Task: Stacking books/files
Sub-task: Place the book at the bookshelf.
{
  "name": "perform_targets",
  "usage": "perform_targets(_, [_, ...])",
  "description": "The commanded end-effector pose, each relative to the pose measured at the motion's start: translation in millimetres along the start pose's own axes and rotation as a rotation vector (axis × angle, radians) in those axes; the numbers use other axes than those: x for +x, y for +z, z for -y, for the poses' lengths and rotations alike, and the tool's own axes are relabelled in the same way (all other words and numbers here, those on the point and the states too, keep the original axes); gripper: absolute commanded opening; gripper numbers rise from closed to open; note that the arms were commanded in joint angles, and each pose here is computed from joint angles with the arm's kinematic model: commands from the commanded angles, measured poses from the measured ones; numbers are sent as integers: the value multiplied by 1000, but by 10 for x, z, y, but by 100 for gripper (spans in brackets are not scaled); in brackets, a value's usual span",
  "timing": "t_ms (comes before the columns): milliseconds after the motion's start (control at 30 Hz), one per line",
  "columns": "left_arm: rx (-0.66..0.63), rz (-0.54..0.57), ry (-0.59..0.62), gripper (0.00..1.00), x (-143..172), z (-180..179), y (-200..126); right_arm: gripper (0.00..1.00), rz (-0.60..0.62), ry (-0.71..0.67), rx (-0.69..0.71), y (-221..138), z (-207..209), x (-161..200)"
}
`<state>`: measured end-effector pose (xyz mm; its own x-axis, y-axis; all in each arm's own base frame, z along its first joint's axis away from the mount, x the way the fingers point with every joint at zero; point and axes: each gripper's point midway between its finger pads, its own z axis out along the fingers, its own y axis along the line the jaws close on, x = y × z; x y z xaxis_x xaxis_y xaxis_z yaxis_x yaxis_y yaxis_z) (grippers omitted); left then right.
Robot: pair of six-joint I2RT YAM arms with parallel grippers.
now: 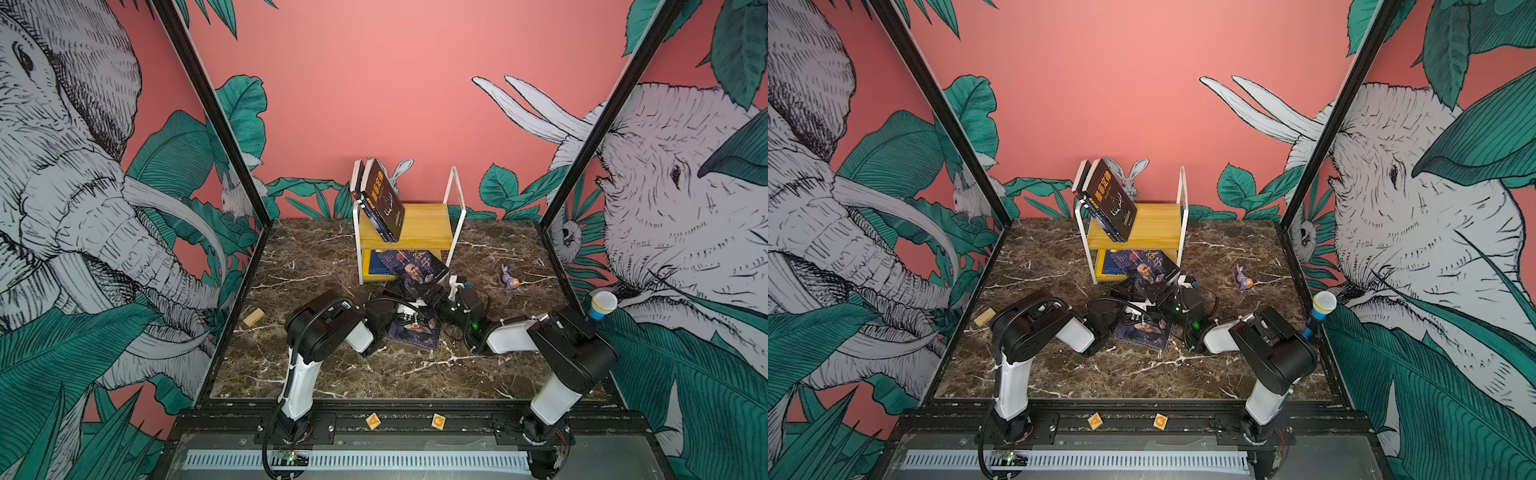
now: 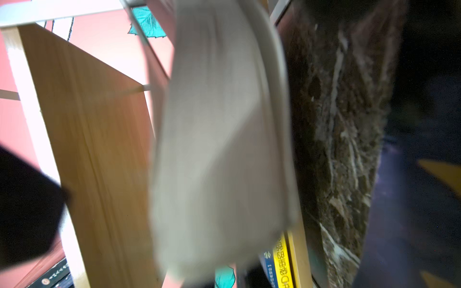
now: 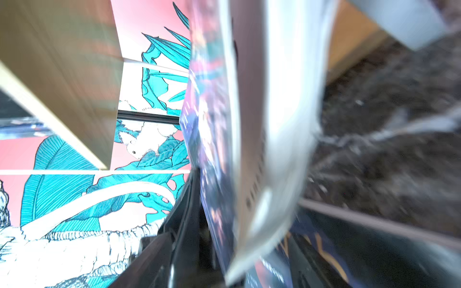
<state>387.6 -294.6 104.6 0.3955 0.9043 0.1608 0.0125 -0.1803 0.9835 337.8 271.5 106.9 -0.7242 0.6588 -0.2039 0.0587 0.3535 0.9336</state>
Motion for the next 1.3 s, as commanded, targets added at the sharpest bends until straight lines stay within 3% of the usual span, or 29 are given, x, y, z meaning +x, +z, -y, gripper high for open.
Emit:
perform_targets(0, [-102, -50, -19, 0, 100, -354, 27, 76, 50, 17, -82, -202, -231, -102])
perform_targets(233, [-67, -117, 10, 0, 137, -346, 51, 78, 119, -69, 16, -611, -121, -232])
perform_targets(400, [-37, -123, 0, 0, -3, -361, -49, 74, 140, -114, 44, -677, -257, -306])
perform_targets(933, [-6, -167, -53, 0, 81, -459, -122, 55, 135, -82, 114, -55, -174, -416])
perform_targets(1133, [-5, -163, -51, 0, 84, -425, -148, 44, 108, -62, 121, 220, -104, -394])
perform_targets(1267, [-3, -164, -48, 0, 97, -391, -177, 42, 111, -57, 80, 352, -186, -422])
